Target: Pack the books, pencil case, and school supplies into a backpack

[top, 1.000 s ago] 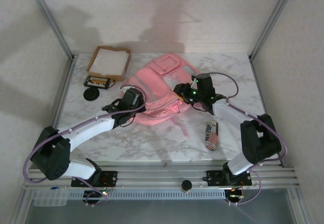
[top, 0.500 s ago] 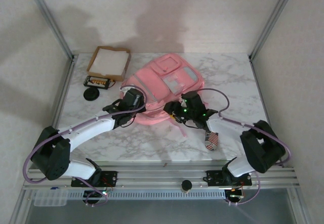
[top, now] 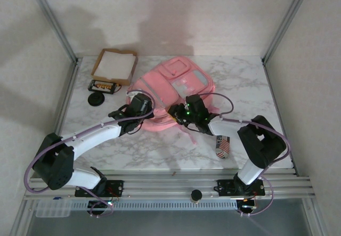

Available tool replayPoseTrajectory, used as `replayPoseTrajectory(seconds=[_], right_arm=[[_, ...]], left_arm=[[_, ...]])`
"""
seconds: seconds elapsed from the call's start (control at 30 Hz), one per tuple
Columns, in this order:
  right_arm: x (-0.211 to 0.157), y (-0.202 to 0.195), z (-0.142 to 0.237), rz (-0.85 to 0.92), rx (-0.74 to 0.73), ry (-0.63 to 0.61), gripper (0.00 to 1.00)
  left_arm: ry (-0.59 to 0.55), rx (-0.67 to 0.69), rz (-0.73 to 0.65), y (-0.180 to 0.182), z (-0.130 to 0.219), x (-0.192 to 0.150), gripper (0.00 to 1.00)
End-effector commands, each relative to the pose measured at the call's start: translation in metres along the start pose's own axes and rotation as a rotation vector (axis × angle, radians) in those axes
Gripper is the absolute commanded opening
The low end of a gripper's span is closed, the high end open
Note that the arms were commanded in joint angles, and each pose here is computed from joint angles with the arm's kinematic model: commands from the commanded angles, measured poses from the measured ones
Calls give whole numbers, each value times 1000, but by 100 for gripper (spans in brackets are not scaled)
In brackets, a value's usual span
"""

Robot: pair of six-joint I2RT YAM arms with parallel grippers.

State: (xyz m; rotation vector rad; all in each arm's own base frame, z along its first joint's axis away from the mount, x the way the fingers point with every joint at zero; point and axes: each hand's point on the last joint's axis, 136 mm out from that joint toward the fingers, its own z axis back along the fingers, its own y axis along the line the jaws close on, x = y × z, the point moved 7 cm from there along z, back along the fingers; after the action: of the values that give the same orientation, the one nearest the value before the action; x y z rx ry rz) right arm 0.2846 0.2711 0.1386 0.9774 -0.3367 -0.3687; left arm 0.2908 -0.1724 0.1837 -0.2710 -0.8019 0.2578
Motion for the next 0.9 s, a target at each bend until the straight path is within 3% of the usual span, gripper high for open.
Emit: replayPoseTrajectory(seconds=[0.0, 0.13, 0.5, 0.87], right_arm=[[13, 22, 2, 46, 57, -95, 18], [24, 14, 17, 57, 25, -135, 0], [81, -38, 86, 117, -96, -159, 0], [142, -79, 131, 92, -132, -179, 0]], left_arm=[[-33, 32, -24, -3, 6, 9, 0], [-37, 77, -35, 3, 8, 9, 0], [33, 319, -162, 21, 3, 10, 0], [-54, 345, -223, 9, -22, 44, 0]])
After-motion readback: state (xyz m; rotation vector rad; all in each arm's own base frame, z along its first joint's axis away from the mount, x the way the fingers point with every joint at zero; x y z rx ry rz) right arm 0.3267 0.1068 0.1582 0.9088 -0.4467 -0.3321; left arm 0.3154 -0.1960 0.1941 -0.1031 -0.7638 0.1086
